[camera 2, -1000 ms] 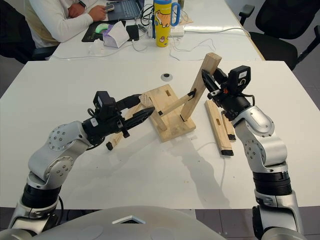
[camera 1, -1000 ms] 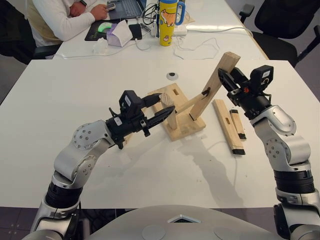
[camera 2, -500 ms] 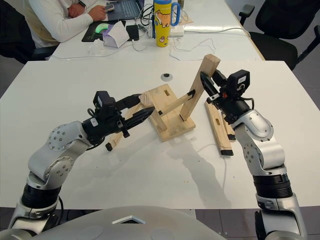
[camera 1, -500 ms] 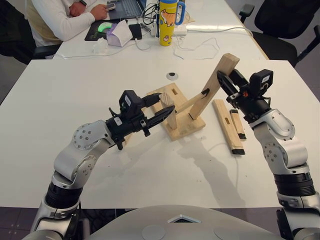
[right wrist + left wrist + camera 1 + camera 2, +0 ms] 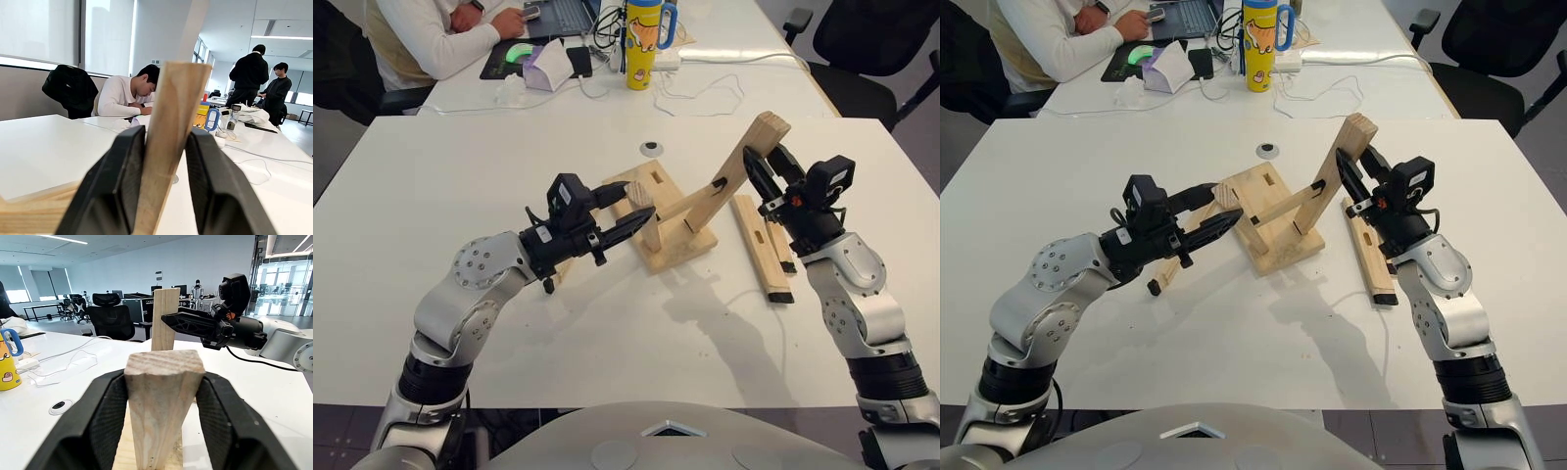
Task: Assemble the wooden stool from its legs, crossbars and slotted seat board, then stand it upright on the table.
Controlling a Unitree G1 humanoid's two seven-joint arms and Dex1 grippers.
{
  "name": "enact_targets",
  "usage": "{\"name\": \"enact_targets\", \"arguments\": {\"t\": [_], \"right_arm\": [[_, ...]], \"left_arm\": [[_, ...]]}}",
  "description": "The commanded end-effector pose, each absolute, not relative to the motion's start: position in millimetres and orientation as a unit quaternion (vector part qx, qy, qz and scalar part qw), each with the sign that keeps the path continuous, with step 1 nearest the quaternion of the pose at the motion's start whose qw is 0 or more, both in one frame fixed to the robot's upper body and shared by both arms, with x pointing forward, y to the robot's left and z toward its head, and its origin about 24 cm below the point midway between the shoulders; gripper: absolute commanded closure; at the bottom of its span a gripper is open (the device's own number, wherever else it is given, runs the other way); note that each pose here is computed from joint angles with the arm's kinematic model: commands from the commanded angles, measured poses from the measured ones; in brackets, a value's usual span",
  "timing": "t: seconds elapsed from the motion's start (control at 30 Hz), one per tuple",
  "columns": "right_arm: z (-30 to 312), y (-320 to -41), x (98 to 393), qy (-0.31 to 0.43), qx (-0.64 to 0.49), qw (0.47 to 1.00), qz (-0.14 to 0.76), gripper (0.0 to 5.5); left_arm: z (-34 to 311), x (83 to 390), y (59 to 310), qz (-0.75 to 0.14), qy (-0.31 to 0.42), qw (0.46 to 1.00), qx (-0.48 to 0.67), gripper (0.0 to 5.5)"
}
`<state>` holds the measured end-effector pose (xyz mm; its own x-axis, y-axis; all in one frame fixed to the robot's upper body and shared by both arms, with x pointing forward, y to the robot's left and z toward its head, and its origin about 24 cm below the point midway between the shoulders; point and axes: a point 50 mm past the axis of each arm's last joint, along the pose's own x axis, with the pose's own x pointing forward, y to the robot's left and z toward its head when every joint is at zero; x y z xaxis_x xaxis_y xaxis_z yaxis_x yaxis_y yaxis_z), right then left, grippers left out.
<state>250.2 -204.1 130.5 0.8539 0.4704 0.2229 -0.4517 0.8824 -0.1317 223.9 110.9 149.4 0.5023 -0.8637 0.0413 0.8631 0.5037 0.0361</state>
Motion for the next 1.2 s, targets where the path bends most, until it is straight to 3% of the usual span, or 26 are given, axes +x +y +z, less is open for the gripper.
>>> {"name": "enact_targets", "arguments": {"t": [0.03, 0.2, 0.33, 0.4, 0.57, 0.93, 0.97, 1.2], "right_arm": [[67.9, -193.2, 223.6, 0.059, -0.293, 0.867, 0.4, 4.36], [63.1, -188.7, 225.1, 0.093, -0.296, 0.844, 0.437, 4.36], [32.7, -205.7, 217.9, 0.234, -0.209, 0.862, 0.399, 4.36], [26.4, -207.7, 212.6, 0.261, -0.175, 0.864, 0.393, 4.36], [28.5, -203.3, 212.6, 0.252, -0.186, 0.855, 0.413, 4.31], [63.6, -193.3, 244.4, 0.164, 0.007, 0.932, 0.323, 4.3], [68.8, -192.3, 247.4, 0.151, 0.024, 0.936, 0.317, 3.92], [86.0, -187.7, 253.7, 0.121, 0.075, 0.939, 0.312, 2.87]], "left_arm": [[131.8, 235.8, 110.3, -0.487, 0.065, 0.87, 0.031, 3.41], [140.8, 240.2, 107.1, -0.486, 0.049, 0.873, 0.02, 3.42], [153.3, 245.7, 105.2, -0.479, 0.026, 0.877, -0.003, 3.42], [157.1, 248.8, 105.6, -0.474, 0.02, 0.88, -0.01, 3.42], [162.2, 257.6, 105.9, -0.452, 0.017, 0.892, -0.013, 3.42], [173.3, 267.4, 106.2, -0.407, -0.013, 0.913, -0.036, 3.42], [173.4, 267.7, 106.5, -0.405, -0.014, 0.914, -0.038, 3.42], [171.0, 268.5, 107.6, -0.392, -0.011, 0.919, -0.038, 3.42]]}}
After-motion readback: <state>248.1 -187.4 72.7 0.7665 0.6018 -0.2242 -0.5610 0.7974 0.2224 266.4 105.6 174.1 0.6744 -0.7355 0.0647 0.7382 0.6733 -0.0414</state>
